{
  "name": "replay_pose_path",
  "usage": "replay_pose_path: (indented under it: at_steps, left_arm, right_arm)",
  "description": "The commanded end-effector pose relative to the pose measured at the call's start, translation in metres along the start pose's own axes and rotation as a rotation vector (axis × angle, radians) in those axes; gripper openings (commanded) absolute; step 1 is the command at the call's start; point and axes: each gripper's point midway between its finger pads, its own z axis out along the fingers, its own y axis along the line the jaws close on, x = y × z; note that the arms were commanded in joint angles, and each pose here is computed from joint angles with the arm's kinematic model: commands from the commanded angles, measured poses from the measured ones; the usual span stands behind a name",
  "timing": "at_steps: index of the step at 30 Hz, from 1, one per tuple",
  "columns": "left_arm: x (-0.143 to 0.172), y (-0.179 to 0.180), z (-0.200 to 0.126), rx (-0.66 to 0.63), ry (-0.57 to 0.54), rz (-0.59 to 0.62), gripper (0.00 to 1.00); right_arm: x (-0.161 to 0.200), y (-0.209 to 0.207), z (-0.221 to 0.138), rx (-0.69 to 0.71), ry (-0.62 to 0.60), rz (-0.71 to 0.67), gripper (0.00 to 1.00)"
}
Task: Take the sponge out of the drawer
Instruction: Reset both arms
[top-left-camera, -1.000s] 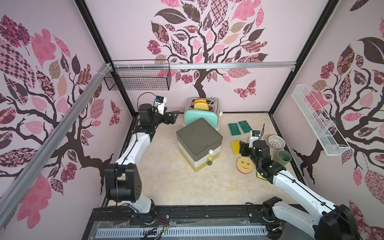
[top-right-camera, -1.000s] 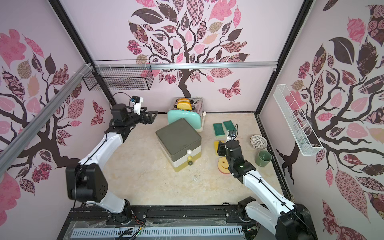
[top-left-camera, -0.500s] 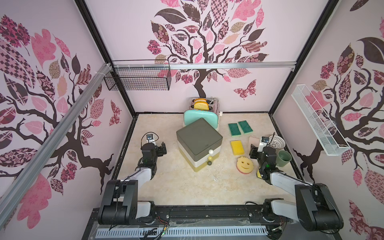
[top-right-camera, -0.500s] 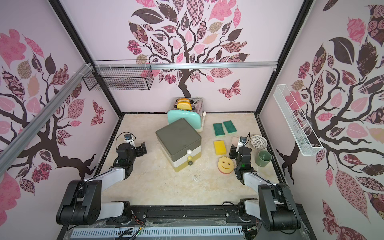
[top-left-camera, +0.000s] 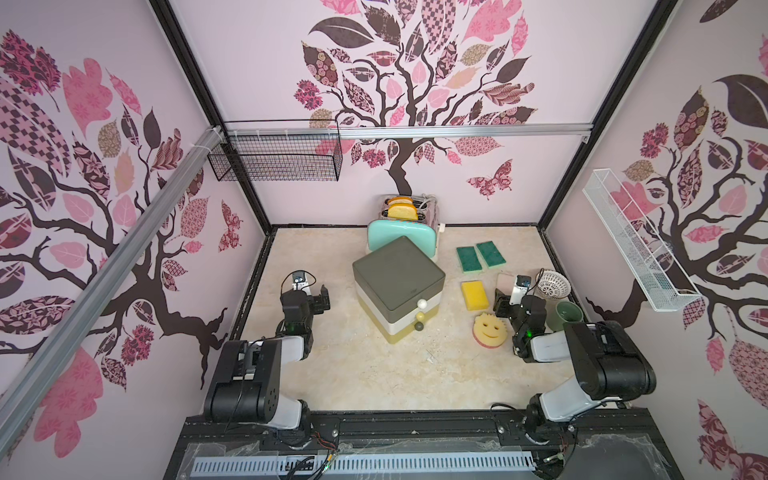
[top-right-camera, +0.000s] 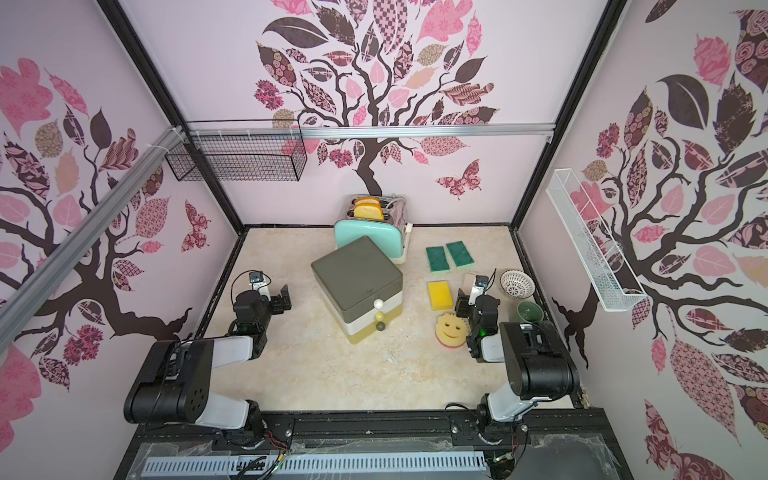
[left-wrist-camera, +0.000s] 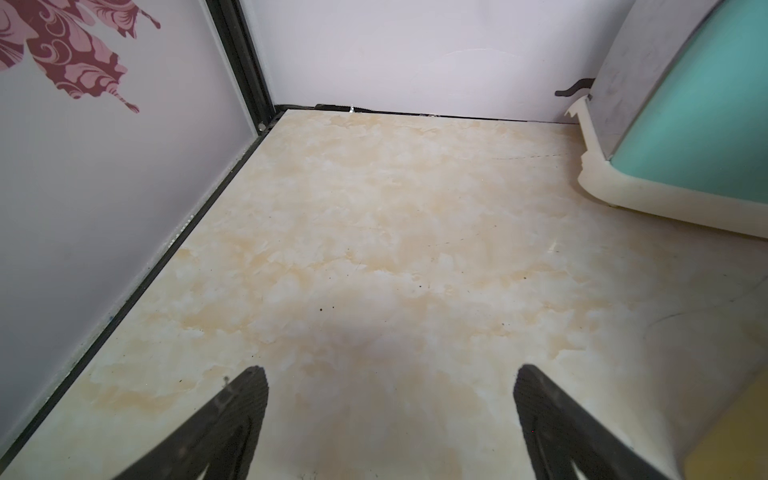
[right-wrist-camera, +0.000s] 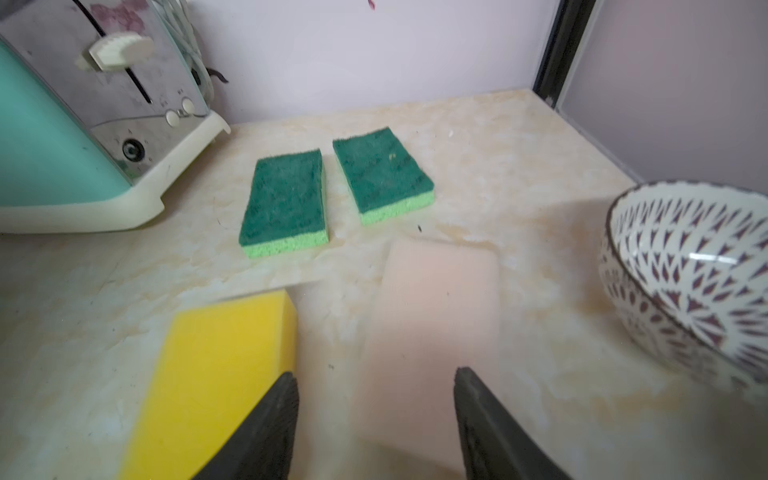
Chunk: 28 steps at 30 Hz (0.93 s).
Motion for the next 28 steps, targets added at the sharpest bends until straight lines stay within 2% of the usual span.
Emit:
replay_pose_path:
  at_steps: [1, 3, 5, 8, 28]
  left_arm:
    - [-0.0134, -0.0095, 0.0053, 0.056, -0.035, 0.0, 0.98]
    - [-0.0122, -0.0069, 0.0057, 0.057, -0.085, -0.022, 0.98]
    - [-0.0097, -0.0074, 0.0057, 0.062, -0.061, -0.017, 0.98]
    - [-0.0113, -0.0083, 0.0044, 0.066, -0.085, -0.009, 0.98]
    - [-0.0095, -0.009, 0.0038, 0.058, -0.066, -0.003, 0.98]
  right_arm:
    - [-0.0135, 0.0024, 0.0077, -0.016, 0.007, 0.001, 0.63]
    - [-0.0147, 0.0028, 0.0092, -0.019, 0.002, -0.003, 0.64]
    - [-0.0123, 0.0033, 0.0101, -0.021, 0.021, -0.003, 0.66]
    - [-0.0128, 0.003, 0.0104, -0.019, 0.02, -0.004, 0.99]
    - [-0.013, 0.0021, 0.0108, -0.012, 0.02, -0.005, 0.99]
